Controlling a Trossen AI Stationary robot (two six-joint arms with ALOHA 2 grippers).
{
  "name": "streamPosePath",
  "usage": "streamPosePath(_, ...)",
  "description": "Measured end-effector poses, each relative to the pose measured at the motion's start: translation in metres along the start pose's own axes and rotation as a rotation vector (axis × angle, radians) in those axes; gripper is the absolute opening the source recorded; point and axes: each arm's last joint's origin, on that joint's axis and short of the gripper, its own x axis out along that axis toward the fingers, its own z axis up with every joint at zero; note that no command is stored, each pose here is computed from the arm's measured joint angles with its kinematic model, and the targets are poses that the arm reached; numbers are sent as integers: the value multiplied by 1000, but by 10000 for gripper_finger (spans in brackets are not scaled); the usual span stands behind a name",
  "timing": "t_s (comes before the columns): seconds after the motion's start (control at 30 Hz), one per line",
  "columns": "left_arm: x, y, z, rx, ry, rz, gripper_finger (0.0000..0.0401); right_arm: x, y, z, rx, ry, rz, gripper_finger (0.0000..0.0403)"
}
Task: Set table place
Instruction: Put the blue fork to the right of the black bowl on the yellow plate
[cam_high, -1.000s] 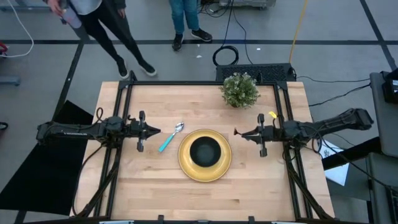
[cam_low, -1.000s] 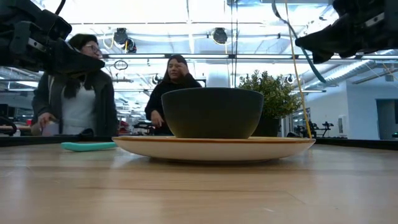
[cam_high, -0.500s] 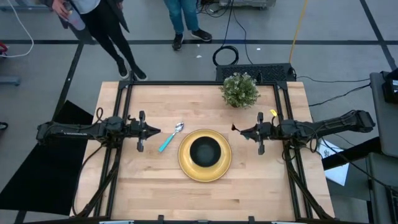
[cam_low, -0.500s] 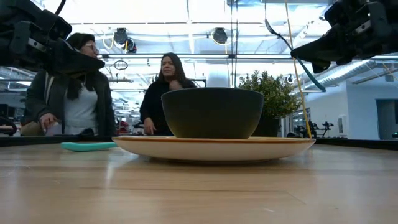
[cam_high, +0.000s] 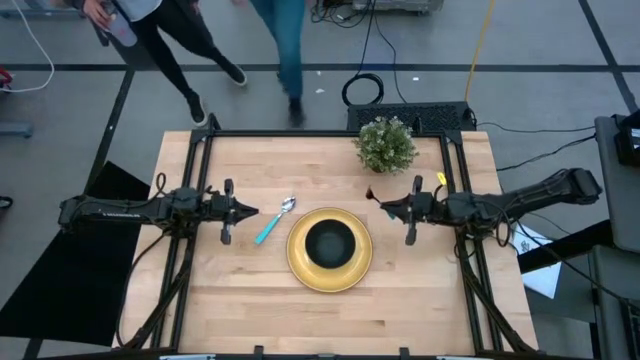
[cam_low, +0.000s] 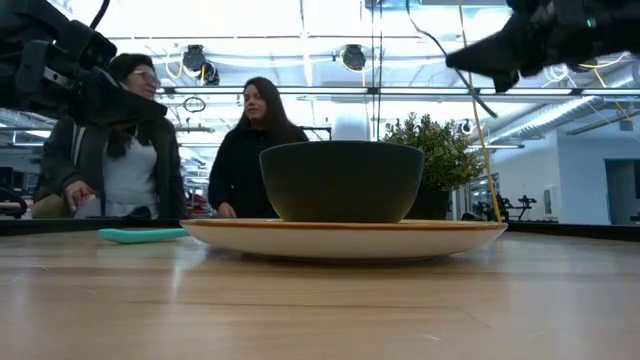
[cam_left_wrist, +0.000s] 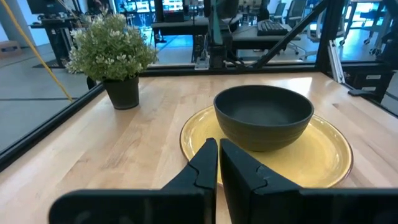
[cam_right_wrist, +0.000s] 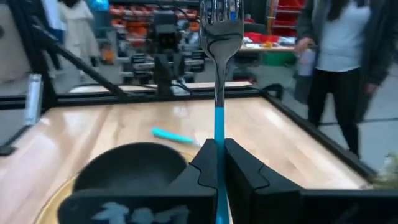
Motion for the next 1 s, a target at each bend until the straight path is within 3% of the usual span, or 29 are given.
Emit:
streamPosePath(0.2, 0, 0, 0, -5, -1, 0, 24, 6, 1, 25, 141, 54, -203, 0)
streamPosePath(0.47, 0, 0, -2, -16, 17, -1, 24, 10, 14, 46, 326, 135, -199, 0)
streamPosePath(0.77, 0, 0, -2, -23, 18, -1, 24, 25, 27, 47, 467, 343, -412, 0)
streamPosePath(1.0, 0, 0, -2, -29, 18, -1, 24, 35, 33, 44, 600, 379, -455, 0)
